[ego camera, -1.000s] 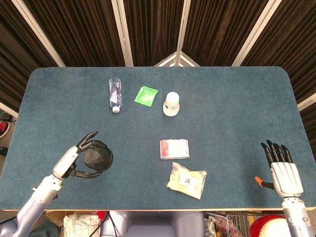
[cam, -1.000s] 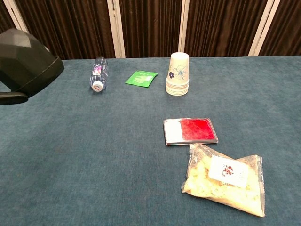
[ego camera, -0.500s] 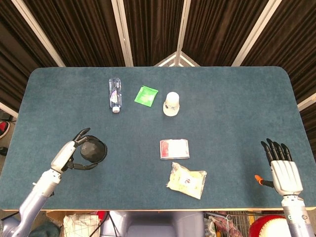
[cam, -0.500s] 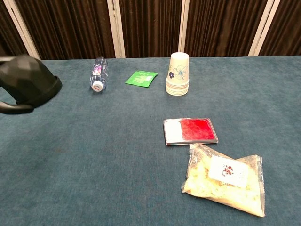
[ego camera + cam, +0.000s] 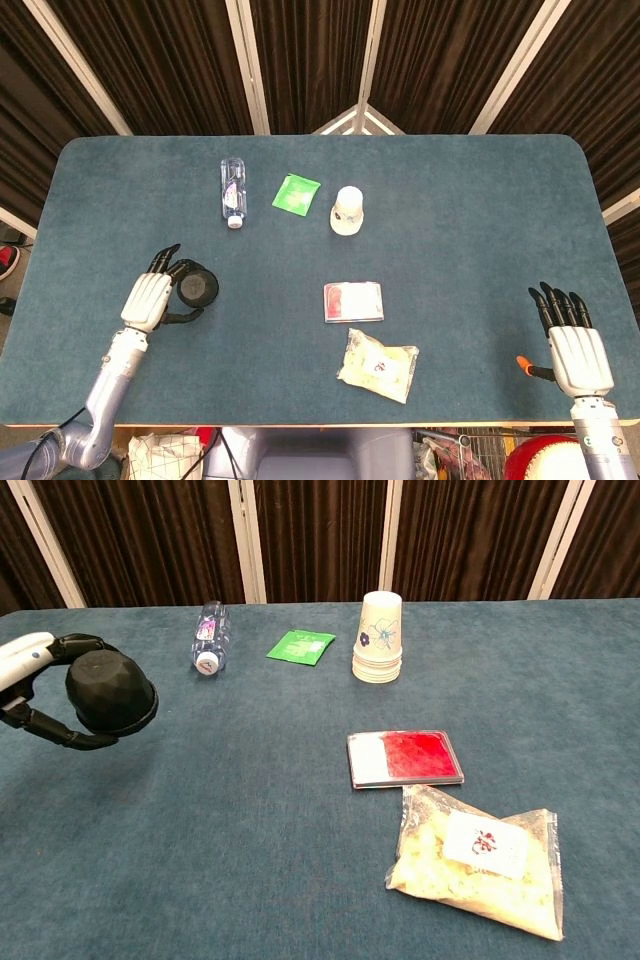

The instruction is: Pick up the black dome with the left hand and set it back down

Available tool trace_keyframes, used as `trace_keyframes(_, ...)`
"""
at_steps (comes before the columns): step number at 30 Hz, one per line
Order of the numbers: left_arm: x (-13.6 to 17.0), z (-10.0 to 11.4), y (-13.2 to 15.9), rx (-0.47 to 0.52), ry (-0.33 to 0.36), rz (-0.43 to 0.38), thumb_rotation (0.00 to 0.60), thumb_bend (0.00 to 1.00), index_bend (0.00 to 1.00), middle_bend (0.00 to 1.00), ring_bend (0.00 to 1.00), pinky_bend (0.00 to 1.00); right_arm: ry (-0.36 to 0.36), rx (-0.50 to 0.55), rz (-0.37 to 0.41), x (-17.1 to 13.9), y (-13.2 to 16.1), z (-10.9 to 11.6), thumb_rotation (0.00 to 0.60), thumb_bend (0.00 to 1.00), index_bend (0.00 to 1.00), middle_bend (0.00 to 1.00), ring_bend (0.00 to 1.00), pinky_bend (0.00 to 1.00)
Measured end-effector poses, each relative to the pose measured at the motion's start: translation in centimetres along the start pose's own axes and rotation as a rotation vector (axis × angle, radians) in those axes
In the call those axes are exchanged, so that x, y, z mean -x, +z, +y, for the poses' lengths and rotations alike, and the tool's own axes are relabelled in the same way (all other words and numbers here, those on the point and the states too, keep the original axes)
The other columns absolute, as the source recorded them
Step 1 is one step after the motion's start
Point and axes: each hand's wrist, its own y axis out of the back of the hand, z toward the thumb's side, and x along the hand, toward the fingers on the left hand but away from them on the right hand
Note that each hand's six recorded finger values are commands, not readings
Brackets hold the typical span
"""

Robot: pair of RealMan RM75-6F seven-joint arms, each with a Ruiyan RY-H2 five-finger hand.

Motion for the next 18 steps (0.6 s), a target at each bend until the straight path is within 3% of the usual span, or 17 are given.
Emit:
trace_keyframes(10,-0.7,-2.7,-0.6,0.060,-0.091,0.066,0.600,0.48,0.52,0.38,0.00,0.00,0.007,-0.003,-0.006,0.1,-0.2,-0.3,0.600,0.15,0.04,0.02,0.04,0.01)
trace_keyframes(18,-1.1,-4.3,-0.3,0.013,-0.125,0.090,0.600,0.45,0.50,0.35,0.00,0.00,0.010,-0.004,-0.006,0.0,-0.2,-0.4,0.600,0.15,0.04,0.02,0.04,0.01)
